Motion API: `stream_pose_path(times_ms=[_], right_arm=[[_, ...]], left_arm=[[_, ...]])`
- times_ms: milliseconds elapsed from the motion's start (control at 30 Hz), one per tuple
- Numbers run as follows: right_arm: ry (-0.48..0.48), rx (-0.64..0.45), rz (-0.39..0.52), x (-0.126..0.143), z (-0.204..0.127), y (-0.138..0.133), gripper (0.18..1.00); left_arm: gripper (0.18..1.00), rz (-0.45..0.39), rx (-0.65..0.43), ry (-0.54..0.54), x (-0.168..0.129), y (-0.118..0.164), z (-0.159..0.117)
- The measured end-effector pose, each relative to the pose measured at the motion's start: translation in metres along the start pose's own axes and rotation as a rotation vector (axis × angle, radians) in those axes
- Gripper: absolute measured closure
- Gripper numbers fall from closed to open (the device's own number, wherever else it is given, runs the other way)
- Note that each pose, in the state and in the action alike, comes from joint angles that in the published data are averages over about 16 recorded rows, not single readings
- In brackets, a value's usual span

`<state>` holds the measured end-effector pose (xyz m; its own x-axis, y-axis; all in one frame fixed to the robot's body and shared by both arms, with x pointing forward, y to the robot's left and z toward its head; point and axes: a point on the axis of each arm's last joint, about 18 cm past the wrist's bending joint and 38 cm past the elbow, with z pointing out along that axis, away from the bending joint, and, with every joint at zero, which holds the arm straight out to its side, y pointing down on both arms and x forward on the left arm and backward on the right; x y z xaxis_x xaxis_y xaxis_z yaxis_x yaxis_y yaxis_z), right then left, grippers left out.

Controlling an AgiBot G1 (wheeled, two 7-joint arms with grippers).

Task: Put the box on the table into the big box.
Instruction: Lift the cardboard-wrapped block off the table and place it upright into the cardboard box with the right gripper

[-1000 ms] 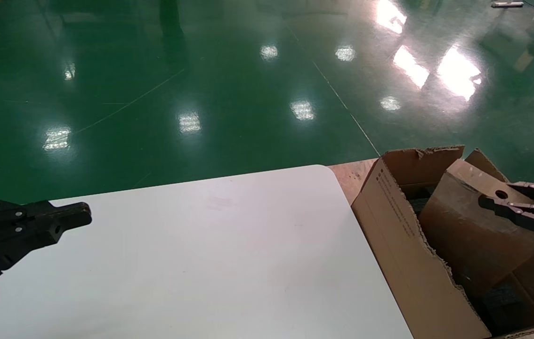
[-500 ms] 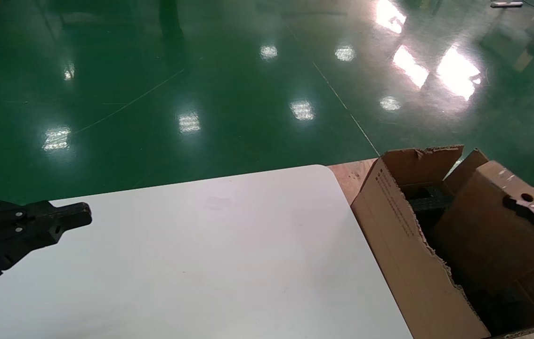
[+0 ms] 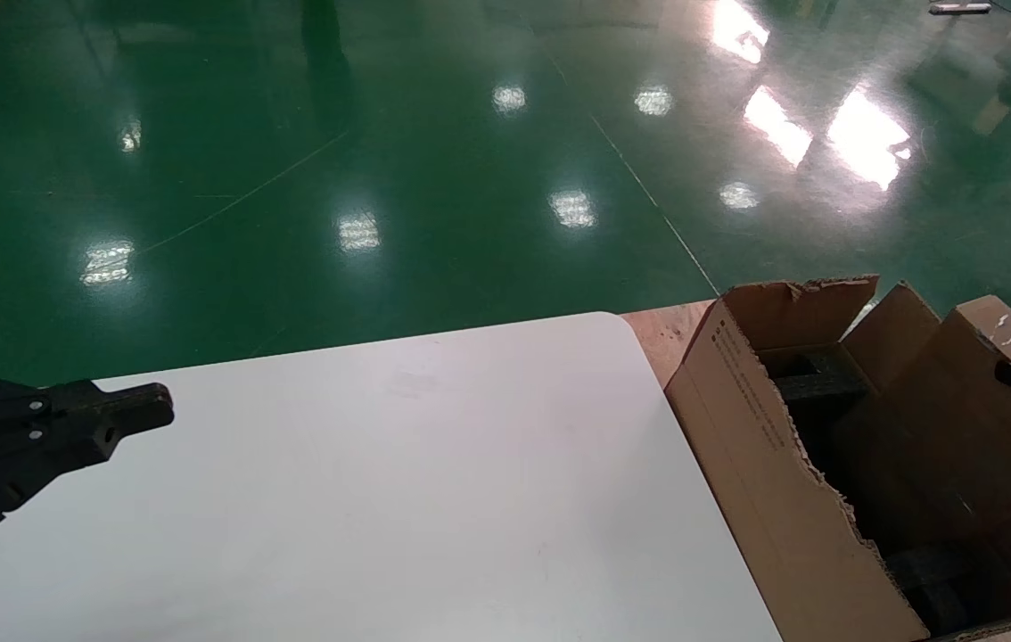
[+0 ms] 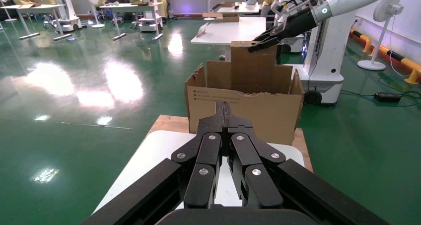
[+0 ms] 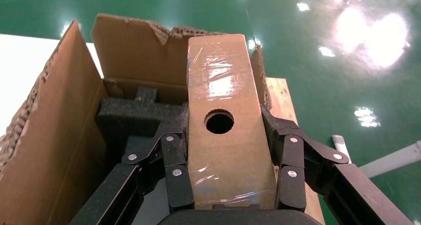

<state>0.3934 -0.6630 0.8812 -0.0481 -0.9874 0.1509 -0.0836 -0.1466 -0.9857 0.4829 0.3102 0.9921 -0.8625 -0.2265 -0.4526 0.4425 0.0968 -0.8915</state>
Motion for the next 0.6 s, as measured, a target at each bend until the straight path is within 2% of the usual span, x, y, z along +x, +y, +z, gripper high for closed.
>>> stream_pose_path(times_ms=[600], right_arm=[[0.06,0.098,0.052,-0.005,0.005,0.023,0.691]], left_arm=[[0.993,0.0,0.0,0.0,0.0,0.0,0.0]])
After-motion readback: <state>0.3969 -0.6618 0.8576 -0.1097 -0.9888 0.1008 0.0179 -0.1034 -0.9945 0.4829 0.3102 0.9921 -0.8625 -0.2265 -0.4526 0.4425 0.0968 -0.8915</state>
